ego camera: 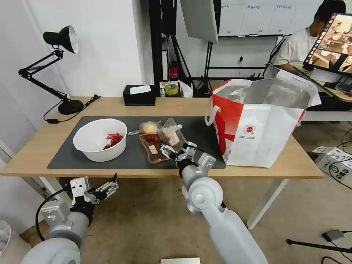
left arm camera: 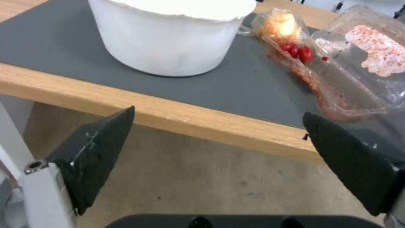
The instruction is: Pick up the trash from the table and place it into the takeout bag.
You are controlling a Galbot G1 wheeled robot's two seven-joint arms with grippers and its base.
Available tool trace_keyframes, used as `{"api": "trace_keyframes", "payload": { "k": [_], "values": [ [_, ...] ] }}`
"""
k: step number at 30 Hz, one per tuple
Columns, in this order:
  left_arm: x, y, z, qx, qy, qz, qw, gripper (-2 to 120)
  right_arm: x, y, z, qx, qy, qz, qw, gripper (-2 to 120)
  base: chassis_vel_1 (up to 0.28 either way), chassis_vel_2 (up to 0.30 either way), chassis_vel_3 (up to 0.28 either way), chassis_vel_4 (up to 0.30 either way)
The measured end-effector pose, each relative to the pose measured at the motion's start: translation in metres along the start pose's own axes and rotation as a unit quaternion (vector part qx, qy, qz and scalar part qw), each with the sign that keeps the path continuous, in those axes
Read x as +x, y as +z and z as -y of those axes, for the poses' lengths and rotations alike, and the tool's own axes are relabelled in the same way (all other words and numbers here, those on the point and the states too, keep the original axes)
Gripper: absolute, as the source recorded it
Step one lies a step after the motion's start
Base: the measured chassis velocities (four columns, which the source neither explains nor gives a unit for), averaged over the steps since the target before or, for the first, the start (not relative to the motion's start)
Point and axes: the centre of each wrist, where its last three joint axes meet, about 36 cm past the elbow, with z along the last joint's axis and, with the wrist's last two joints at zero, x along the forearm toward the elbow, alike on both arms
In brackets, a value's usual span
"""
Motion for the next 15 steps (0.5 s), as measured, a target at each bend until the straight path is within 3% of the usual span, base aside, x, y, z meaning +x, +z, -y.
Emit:
{"api": "trace_keyframes", "payload": {
  "k": [15],
  "values": [
    [0.0016, -0.0021, -0.0022, -0.004, -0.004, 0.003, 1.0, 100, -0.0015, -0.0068, -0.0067, 0.017, -0.029, 0.014, 0.999, 100, 0.0, 0.0, 0.0, 0.0]
  ]
}}
